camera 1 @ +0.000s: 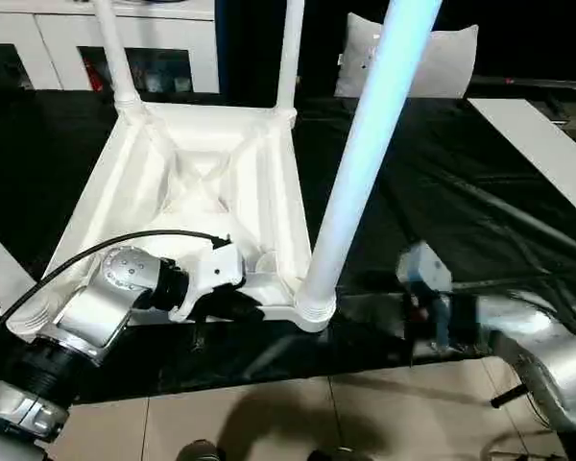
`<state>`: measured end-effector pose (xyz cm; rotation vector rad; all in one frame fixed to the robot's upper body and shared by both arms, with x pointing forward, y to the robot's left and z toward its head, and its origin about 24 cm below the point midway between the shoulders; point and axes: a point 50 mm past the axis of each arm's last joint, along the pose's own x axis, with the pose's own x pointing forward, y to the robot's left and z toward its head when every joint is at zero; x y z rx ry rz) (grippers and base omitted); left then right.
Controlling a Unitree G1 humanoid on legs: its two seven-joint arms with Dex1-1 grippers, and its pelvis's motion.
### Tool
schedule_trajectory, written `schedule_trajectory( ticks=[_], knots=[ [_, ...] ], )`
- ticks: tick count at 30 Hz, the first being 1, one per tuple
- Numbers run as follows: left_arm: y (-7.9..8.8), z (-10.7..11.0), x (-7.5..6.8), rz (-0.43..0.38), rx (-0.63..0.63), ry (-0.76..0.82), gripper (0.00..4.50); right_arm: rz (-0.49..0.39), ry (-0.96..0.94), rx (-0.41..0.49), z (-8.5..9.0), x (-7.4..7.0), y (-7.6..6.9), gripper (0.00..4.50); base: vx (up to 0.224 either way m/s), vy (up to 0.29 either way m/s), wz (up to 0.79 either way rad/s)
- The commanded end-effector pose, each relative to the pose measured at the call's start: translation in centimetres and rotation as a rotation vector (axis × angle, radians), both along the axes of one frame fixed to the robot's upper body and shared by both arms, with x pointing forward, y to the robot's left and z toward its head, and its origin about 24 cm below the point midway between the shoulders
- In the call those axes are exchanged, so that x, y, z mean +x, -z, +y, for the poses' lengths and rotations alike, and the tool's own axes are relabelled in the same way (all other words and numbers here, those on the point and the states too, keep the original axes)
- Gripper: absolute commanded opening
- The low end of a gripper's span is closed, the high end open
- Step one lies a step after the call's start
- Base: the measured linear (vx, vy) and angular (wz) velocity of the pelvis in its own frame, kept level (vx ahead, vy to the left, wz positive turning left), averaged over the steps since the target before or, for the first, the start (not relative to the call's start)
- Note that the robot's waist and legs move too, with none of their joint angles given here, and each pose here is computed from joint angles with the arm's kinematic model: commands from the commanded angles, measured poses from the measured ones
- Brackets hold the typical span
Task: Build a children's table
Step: Rotate leg to tighten
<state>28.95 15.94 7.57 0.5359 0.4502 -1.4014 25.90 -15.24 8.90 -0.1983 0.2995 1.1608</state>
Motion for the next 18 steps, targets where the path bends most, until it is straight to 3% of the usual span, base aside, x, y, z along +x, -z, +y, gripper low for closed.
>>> schedule_trajectory(
  ticks=[1,8,11,18],
  knots=[
    [0.0,-0.7,-0.3,-0.005,0.007,0.059,0.02,-0.016,-0.002,-0.001,0.0,0.5,0.0,4.5,0.0,0.0,0.0],
    [0.3,-1.5,-1.1,0.024,0.027,0.202,0.0,0.04,-0.18,0.074,1.2,1.5,0.0,3.9,0.0,0.0,0.0],
    [0.3,-1.7,-1.0,0.022,0.032,0.227,0.0,0.085,-0.28,0.08,1.5,1.5,0.2,3.67,0.0,0.0,0.0],
    [0.1,-1.9,-0.7,0.013,0.049,0.25,0.0,0.1,-0.342,0.063,1.8,2.4,0.5,3.05,0.0,0.0,0.0]
  ],
)
